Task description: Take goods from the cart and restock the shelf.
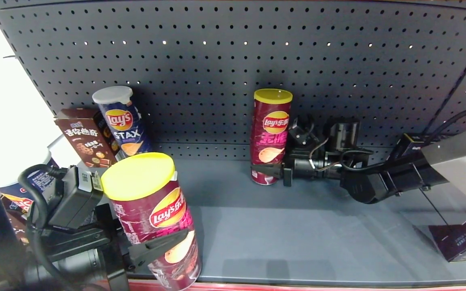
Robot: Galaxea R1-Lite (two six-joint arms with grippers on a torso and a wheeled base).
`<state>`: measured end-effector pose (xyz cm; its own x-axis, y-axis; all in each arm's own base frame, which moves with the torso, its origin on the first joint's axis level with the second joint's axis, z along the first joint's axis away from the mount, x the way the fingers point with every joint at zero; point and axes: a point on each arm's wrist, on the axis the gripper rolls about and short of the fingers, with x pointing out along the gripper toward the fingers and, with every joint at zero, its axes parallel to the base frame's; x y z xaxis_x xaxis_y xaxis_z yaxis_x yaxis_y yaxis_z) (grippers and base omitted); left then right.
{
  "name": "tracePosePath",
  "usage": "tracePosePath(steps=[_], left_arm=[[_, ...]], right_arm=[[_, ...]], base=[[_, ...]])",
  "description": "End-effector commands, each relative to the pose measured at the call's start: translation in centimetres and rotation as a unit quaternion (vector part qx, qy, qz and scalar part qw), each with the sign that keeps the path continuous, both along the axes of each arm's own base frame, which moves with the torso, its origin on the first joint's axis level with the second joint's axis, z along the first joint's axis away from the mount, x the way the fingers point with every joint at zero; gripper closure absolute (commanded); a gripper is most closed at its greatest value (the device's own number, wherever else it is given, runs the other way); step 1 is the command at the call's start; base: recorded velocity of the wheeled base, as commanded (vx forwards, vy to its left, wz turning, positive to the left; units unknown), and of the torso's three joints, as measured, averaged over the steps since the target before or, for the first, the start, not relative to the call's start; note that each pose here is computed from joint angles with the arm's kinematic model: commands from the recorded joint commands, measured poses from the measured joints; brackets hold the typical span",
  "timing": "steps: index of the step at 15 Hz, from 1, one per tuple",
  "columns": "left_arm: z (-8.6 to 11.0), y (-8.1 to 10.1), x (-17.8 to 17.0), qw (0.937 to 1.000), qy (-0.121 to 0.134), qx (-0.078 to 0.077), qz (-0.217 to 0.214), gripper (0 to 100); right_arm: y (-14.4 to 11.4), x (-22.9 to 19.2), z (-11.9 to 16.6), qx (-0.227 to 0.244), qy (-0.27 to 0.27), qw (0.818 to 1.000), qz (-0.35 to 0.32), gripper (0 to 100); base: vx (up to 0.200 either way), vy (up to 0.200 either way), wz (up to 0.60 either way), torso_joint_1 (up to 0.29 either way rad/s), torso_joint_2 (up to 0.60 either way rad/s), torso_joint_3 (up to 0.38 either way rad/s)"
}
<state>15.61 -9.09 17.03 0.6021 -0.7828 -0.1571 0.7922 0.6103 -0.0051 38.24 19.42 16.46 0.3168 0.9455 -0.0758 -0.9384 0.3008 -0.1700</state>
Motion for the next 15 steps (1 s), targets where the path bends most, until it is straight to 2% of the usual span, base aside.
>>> tracePosePath(steps=[1,6,9,10,13,15], left_arm=[[0.0,0.0,0.0,1.0,-0.001,-0.001,-0.001,100],[0.2,0.1,-0.2,1.0,-0.007,-0.003,0.001,100],[0.3,0.2,-0.2,1.0,-0.007,-0.004,0.001,100],[0.2,0.1,-0.2,1.0,-0.007,-0.003,0.001,100],[0.1,0.2,-0.3,1.0,-0.005,-0.002,0.001,100],[0.1,0.2,-0.3,1.0,-0.005,-0.001,0.001,100]], right_arm=[[-0.3,-2.5,2.0,0.004,-0.012,1.0,-0.004,100],[-0.4,-9.1,3.2,-0.004,-0.007,0.999,-0.034,100],[-0.6,-9.4,3.0,-0.004,-0.008,0.999,-0.037,100],[-1.2,-12.6,0.5,-0.002,0.002,0.999,-0.044,100],[-1.4,-14.6,-1.8,0.01,0.023,0.999,-0.042,100],[-1.7,-15.5,-3.1,0.002,0.036,0.999,-0.037,100]], base=[[0.0,0.0,0.0,0.0,0.0,0.0],[0.0,0.0,0.0,0.0,0.0,0.0],[0.0,0.0,0.0,0.0,0.0,0.0],[0.0,0.0,0.0,0.0,0.0,0.0],[0.0,0.0,0.0,0.0,0.0,0.0],[0.0,0.0,0.0,0.0,0.0,0.0]])
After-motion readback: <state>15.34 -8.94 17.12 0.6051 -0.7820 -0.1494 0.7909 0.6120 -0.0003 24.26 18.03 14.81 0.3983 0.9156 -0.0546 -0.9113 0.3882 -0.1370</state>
